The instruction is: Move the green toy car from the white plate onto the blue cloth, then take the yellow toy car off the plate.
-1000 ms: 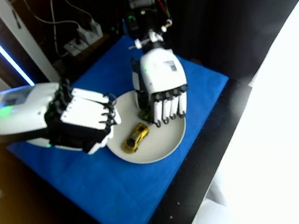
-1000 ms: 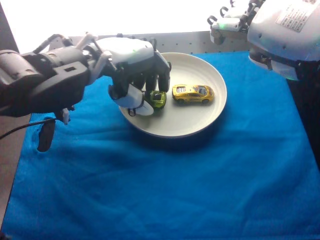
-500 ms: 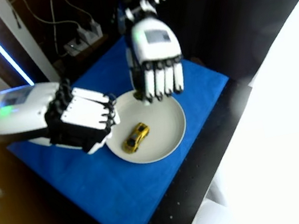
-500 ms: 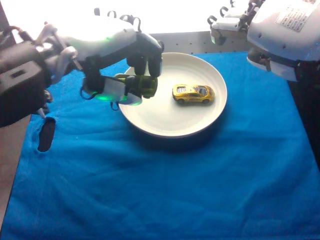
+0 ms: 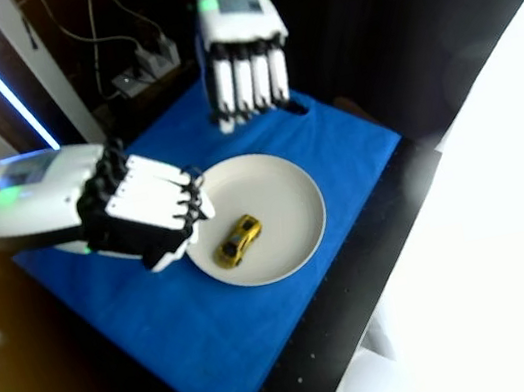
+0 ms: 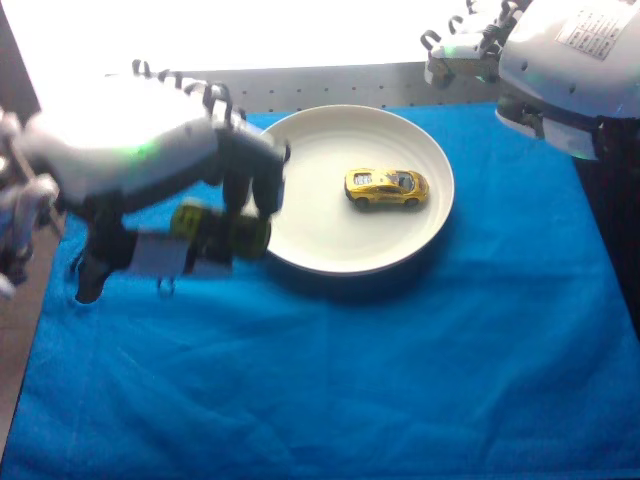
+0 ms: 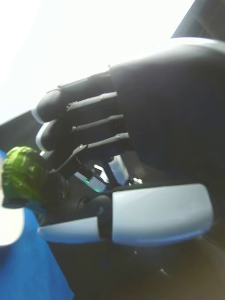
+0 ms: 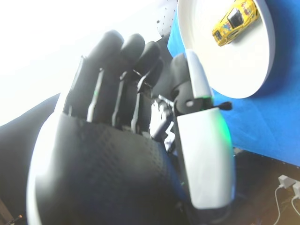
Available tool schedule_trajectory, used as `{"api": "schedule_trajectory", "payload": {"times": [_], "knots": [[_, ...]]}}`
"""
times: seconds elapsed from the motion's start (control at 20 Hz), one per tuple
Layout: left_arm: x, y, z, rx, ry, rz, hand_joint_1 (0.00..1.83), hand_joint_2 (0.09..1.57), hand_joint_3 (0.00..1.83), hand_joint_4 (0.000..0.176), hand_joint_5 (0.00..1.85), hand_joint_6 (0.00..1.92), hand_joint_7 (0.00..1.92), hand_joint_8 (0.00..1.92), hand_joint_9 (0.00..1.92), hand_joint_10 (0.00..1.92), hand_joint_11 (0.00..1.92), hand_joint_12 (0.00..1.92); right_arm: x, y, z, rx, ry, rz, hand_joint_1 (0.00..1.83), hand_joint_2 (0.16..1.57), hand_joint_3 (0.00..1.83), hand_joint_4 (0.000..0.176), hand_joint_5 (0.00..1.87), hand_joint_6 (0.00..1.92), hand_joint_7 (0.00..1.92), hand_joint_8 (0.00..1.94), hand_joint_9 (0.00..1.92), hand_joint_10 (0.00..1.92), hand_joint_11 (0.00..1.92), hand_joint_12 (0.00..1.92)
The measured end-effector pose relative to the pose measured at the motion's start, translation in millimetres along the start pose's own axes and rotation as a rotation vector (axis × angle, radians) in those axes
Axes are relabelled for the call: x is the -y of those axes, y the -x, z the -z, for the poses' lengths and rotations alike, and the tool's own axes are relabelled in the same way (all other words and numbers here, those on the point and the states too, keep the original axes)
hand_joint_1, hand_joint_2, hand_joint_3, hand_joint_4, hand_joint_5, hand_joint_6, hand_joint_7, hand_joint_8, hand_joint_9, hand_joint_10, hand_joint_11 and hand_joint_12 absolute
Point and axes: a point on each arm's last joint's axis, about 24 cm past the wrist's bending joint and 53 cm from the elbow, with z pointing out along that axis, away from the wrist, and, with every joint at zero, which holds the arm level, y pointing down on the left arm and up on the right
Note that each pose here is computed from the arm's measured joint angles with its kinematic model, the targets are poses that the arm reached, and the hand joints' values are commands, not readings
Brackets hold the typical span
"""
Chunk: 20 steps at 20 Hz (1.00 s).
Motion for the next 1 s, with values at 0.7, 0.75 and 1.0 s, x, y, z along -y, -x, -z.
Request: {"api": "schedule_trajectory", "payload": {"times": [0.7, 0.75, 1.0], "knots": [[-11.5, -78.4, 30.7, -0.189, 0.081, 0.119, 1.17, 1.22, 0.00, 0.000, 0.75, 1.24, 0.82, 1.40, 0.48, 1.40, 0.26, 1.78, 0.5, -0.4, -0.2, 0.000, -0.003, -0.008, 1.29, 1.11, 0.00, 0.000, 0.52, 0.85, 0.56, 1.12, 0.49, 1.48, 0.42, 1.92], [-14.1, -81.6, 30.7, -0.193, 0.088, 0.128, 1.17, 1.22, 0.00, 0.000, 0.75, 1.24, 0.82, 1.40, 0.48, 1.40, 0.26, 1.78, 0.6, -0.5, -0.2, 0.000, -0.003, -0.008, 1.29, 1.11, 0.00, 0.000, 0.52, 0.85, 0.56, 1.12, 0.49, 1.48, 0.42, 1.92], [-23.1, -91.3, 29.1, -0.210, 0.116, 0.156, 0.90, 1.11, 0.00, 0.000, 0.52, 0.62, 0.42, 0.62, 0.23, 1.07, 0.01, 1.57, 0.7, -0.4, -0.3, 0.000, -0.004, -0.010, 1.23, 1.12, 0.00, 0.000, 0.54, 0.87, 0.58, 1.16, 0.47, 1.54, 0.38, 1.92]]}}
